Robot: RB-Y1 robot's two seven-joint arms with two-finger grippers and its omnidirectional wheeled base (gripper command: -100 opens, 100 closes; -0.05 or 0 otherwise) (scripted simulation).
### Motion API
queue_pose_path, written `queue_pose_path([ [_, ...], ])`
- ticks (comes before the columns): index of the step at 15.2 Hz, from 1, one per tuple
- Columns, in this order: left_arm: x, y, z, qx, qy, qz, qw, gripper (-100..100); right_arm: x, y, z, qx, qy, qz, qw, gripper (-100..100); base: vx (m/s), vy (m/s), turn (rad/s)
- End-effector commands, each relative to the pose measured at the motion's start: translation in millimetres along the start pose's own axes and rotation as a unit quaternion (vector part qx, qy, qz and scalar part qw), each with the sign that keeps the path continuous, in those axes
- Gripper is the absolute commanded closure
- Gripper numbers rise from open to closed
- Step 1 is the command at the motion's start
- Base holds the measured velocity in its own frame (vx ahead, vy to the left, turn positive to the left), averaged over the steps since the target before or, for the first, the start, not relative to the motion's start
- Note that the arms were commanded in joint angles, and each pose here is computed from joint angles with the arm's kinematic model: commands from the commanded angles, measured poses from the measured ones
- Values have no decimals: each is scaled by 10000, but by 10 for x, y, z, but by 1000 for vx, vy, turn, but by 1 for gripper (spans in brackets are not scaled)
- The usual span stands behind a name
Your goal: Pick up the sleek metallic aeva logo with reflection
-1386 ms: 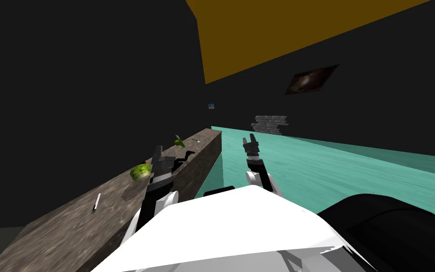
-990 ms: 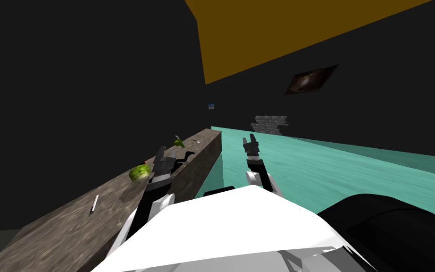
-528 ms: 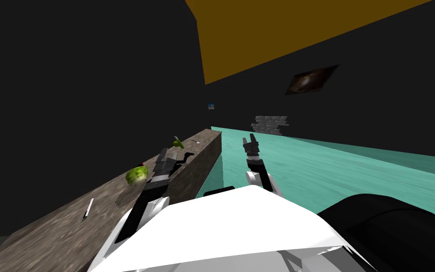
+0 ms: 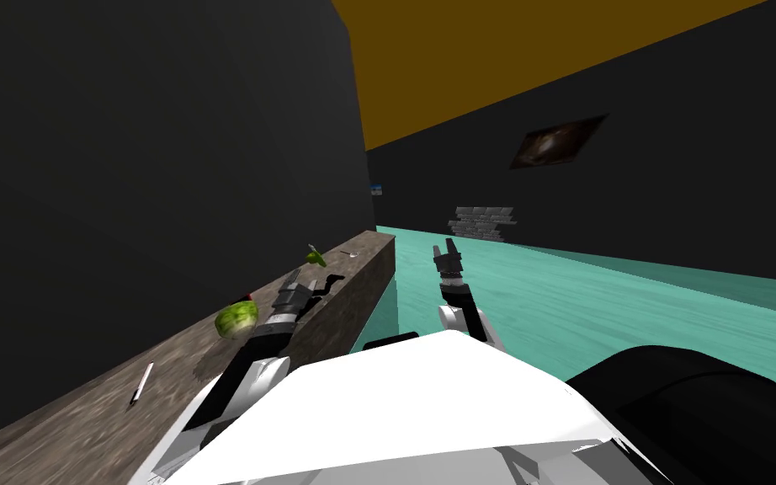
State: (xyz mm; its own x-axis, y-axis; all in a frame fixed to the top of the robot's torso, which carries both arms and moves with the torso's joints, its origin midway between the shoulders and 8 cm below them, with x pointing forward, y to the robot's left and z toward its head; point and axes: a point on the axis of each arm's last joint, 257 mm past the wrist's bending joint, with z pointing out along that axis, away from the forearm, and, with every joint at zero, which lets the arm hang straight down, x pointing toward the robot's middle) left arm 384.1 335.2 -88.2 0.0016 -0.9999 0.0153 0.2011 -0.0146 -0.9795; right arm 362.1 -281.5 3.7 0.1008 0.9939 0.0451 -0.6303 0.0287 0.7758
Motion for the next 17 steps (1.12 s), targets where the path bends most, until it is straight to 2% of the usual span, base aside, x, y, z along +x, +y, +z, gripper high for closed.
queue_pose_path([
  [1,-97,149,-2,-333,4,-194,9993,-100,0,0,0,0,0,0,10000,0,54,-12,-3],
  [3,-114,213,-7,-457,-30,-194,9988,-100,0,0,0,0,0,0,10000,0,49,-9,0],
  [4,-188,302,-20,-680,-31,-341,9971,-100,0,0,0,0,0,0,10000,0,46,-11,-4],
  [6,-202,356,-27,-784,-62,-339,9963,-100,0,0,0,0,0,0,10000,0,46,-12,-1],
  [7,-278,439,-45,-1001,-74,-493,9937,-100,0,0,0,0,0,0,10000,0,45,-14,-3],
  [9,-294,499,-58,-1118,-110,-489,9925,-100,0,0,0,0,0,0,10000,0,42,-9,-1],
  [10,-378,600,-86,-1378,-148,-638,9883,-100,0,0,0,0,0,0,10000,0,44,-7,-5],
  [12,-388,641,-99,-1459,-174,-643,9870,-100,0,0,0,0,0,0,10000,0,46,-6,0],
  [13,-465,709,-124,-1662,-206,-801,9826,-100,0,0,0,0,0,0,10000,0,52,-6,-4],
  [15,-483,779,-150,-1803,-254,-800,9800,-100,0,0,0,0,0,0,10000,0,50,-5,-1],
  [16,-559,837,-178,-1995,-294,-960,9747,-100,0,0,0,0,0,0,10000,0,54,-14,-4],
  [17,-569,879,-196,-2080,-324,-961,9729,-100,0,0,0,0,0,0,10000,0,60,-15,-1],
])
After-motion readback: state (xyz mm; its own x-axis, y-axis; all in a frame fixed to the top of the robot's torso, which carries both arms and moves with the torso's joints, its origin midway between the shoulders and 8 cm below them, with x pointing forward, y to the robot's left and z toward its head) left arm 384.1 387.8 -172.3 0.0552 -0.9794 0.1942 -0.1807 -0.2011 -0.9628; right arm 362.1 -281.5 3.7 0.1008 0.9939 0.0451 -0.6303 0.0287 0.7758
